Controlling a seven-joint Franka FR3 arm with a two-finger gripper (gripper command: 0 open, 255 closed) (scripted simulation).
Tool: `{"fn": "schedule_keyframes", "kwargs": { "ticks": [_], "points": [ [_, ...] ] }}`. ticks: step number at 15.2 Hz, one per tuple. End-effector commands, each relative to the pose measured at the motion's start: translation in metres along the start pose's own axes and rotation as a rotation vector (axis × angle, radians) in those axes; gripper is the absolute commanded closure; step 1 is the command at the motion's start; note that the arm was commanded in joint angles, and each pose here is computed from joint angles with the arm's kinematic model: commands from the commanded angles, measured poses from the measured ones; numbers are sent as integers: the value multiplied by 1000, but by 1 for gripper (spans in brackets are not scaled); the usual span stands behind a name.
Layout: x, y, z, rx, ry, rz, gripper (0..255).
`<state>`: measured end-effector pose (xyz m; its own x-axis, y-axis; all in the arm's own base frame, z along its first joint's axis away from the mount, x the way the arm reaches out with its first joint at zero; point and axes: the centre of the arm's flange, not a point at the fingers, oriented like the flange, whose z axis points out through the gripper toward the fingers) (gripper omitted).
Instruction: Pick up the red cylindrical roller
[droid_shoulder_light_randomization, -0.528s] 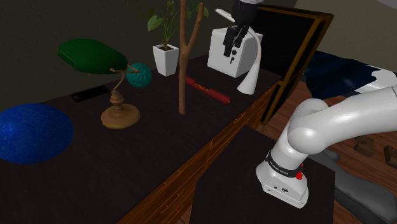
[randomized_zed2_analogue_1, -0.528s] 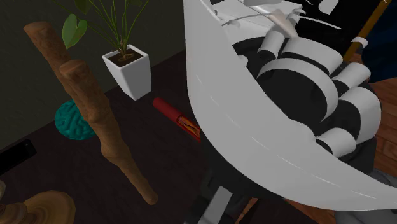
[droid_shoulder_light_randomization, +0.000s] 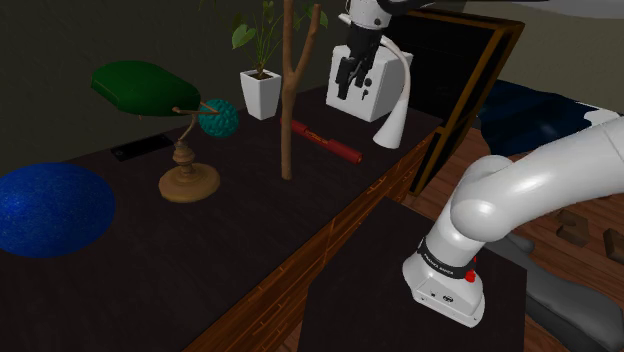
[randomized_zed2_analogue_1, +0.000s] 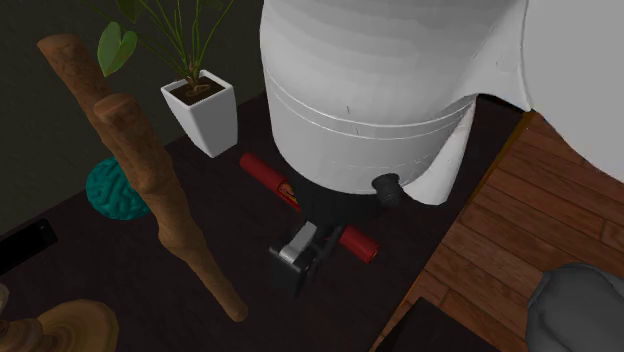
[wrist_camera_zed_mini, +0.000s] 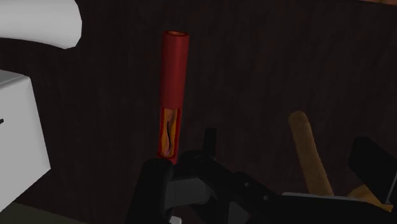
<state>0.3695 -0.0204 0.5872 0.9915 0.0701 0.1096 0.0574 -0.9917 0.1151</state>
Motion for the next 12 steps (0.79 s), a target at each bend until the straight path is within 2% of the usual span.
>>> {"fn": "schedule_keyframes", "kwargs": {
  "ticks": [1, 12],
  "points": [
    [13, 15, 20, 10, -6, 13, 0],
    [85, 86, 134, 66, -48, 83, 0]
  ]
}}
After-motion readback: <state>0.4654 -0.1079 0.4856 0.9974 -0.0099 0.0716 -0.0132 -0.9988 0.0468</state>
